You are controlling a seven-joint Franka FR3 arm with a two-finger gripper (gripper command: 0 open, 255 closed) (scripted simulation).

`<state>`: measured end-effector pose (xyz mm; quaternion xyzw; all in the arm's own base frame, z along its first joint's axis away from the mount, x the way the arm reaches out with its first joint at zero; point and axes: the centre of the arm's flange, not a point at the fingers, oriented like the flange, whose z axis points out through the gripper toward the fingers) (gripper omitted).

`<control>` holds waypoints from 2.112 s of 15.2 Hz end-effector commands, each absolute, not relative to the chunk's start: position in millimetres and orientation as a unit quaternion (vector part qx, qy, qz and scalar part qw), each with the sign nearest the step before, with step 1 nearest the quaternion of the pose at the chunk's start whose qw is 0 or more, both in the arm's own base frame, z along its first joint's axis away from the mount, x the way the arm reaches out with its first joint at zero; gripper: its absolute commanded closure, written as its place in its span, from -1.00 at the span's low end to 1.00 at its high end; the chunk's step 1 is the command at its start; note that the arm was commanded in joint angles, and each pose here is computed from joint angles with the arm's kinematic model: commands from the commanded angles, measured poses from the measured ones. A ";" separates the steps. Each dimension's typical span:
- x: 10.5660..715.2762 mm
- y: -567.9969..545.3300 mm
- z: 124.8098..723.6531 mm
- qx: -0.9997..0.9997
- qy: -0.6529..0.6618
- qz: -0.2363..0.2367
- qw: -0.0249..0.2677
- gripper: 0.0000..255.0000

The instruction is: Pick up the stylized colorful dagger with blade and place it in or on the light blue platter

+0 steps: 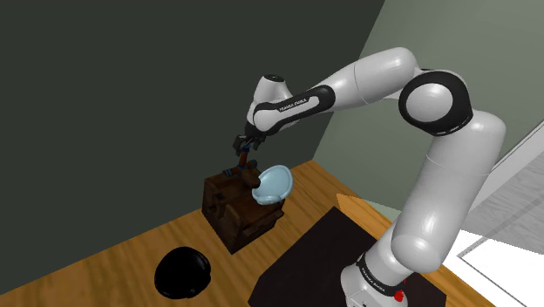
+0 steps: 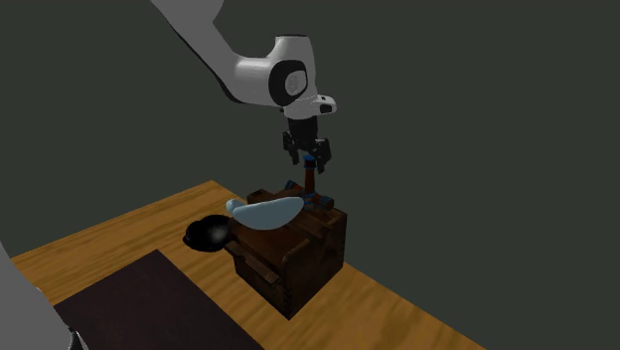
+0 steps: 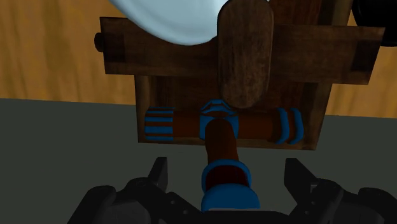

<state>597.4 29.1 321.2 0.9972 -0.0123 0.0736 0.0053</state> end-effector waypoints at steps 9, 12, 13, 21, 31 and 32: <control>597.4 29.1 321.2 0.997 -0.012 0.074 0.005 1.00; 597.4 29.1 321.2 0.997 -0.012 0.074 0.005 1.00; 597.4 29.1 326.5 0.997 -0.012 0.074 0.005 1.00; 597.4 29.1 368.7 0.997 -0.012 0.074 0.005 1.00; 597.4 29.1 421.5 0.997 -0.012 0.074 0.005 1.00; 597.4 29.1 426.8 0.997 -0.012 0.074 0.005 1.00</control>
